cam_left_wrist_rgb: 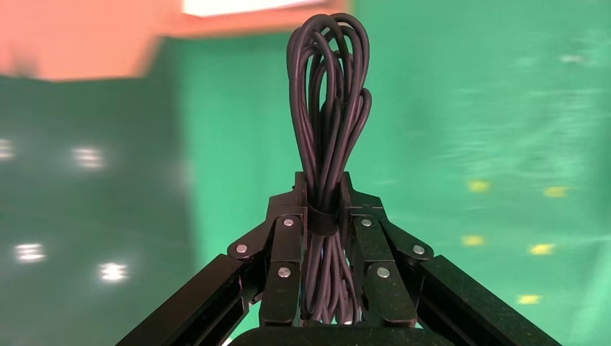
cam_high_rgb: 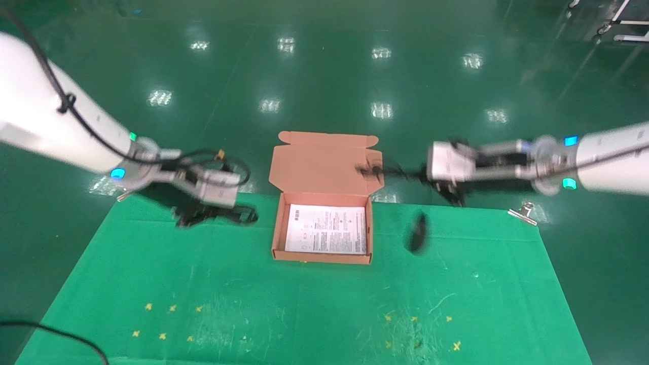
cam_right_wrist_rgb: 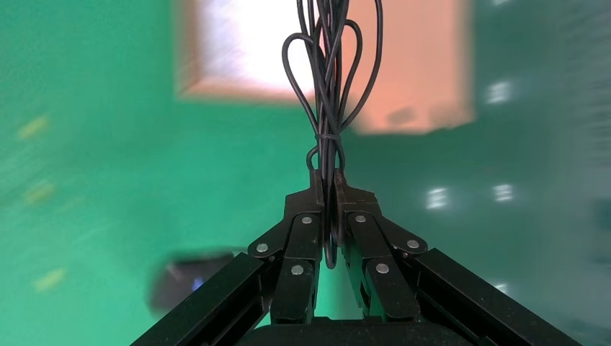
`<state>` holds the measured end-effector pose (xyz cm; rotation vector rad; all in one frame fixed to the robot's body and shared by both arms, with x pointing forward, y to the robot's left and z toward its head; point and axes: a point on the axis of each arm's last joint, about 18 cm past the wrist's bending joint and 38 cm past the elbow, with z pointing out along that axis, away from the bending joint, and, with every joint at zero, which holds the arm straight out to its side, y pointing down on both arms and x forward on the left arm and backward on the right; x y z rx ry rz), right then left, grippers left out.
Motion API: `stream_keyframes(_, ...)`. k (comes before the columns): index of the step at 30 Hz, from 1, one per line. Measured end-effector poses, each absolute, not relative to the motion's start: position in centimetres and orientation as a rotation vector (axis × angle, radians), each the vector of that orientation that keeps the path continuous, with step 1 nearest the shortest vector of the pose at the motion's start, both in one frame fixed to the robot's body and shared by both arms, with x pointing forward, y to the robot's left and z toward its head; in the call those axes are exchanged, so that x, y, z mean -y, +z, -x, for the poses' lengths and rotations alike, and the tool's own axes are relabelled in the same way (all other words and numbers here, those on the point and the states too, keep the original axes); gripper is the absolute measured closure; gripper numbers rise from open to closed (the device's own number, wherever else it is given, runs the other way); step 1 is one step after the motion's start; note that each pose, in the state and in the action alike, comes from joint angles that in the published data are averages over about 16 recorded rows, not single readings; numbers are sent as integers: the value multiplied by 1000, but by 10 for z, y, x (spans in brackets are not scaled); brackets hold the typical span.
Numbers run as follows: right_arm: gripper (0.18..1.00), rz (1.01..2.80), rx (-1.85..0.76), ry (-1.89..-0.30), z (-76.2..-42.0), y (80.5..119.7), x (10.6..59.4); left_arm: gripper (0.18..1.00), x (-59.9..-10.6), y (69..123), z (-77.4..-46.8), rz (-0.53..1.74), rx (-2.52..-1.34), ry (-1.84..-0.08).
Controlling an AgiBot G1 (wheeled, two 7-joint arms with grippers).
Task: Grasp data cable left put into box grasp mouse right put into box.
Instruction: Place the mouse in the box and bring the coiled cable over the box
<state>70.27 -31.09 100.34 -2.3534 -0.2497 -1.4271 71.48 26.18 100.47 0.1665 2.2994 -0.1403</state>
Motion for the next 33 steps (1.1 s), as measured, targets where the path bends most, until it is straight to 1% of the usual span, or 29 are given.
stream_keyframes(7, 980, 2138, 296, -1550, -700, 1083, 278, 927, -237, 1065, -706, -220, -2124, -100)
stream_keyframes(13, 980, 2024, 347, -1603, -700, 1125, 245, 927, -218, 1095, -698, -232, -2012, -117)
stream_keyframes(22, 981, 1933, 398, -1649, -702, 1158, 211, 928, -207, 1125, -686, -232, -1911, -163)
stream_keyframes(33, 981, 1880, 437, -1676, -701, 1179, 189, 928, -205, 1150, -676, -242, -1850, -169)
